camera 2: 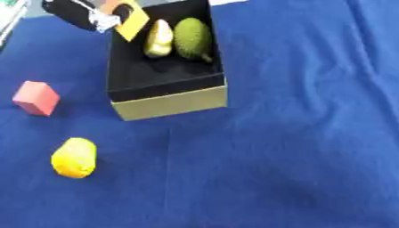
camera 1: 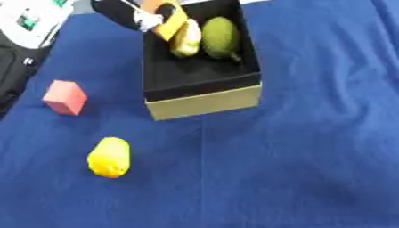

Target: Pick up objects on the table and place them in the box.

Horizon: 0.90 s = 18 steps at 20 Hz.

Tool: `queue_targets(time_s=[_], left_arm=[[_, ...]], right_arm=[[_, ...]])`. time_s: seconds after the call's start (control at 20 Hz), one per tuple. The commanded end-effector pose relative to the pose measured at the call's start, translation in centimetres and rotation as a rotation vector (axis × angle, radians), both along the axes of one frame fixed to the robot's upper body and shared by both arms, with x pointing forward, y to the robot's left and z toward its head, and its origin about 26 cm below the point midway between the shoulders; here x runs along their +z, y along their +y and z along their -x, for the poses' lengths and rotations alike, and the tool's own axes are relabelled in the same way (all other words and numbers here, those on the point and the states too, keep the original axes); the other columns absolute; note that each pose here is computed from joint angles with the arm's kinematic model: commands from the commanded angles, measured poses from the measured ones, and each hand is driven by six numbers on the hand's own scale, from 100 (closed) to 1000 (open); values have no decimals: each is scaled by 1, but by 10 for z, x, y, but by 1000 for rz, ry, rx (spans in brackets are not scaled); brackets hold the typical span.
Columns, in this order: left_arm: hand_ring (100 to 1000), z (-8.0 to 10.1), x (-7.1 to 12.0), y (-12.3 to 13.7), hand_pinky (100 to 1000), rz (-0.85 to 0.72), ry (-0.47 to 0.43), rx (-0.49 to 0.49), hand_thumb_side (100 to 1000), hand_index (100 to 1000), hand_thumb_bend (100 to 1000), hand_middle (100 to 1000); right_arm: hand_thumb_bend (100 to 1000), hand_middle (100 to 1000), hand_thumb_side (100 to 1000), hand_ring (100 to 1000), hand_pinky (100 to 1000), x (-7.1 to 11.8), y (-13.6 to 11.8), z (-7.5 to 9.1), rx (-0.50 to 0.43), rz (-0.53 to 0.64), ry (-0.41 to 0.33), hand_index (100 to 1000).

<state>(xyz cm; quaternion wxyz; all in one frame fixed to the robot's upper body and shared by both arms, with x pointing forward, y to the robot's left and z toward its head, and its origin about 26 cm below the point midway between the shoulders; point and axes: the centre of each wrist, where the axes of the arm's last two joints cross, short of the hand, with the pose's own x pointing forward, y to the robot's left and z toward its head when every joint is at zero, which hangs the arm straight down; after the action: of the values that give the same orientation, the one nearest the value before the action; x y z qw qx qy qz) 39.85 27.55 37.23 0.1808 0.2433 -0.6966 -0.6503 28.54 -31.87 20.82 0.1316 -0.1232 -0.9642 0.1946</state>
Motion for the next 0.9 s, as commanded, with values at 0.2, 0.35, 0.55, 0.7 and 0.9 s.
queue_targets(time_s=[0.2, 0.35, 0.55, 0.7, 0.9], left_arm=[[592, -4, -4, -7, 779, -27, 41, -18, 100, 738, 100, 524], [610, -8, -11, -9, 790, -26, 73, -15, 100, 760, 100, 545], [782, -14, -19, -11, 870, -9, 95, -21, 330, 882, 101, 741], [825, -14, -16, -7, 890, 23, 69, -18, 381, 906, 163, 794], [830, -10, -13, 2, 895, 50, 34, 8, 406, 915, 201, 793]], right_arm=[[100, 738, 523, 786, 773, 10, -1, 0, 16, -6, -11, 828], [100, 738, 523, 786, 772, 11, 0, 0, 23, -13, -5, 827], [100, 737, 523, 785, 771, 11, 3, -1, 31, -21, 9, 826], [100, 737, 524, 785, 770, 9, 3, -1, 31, -25, 19, 826], [100, 737, 524, 785, 770, 5, 2, 0, 23, -30, 36, 826]])
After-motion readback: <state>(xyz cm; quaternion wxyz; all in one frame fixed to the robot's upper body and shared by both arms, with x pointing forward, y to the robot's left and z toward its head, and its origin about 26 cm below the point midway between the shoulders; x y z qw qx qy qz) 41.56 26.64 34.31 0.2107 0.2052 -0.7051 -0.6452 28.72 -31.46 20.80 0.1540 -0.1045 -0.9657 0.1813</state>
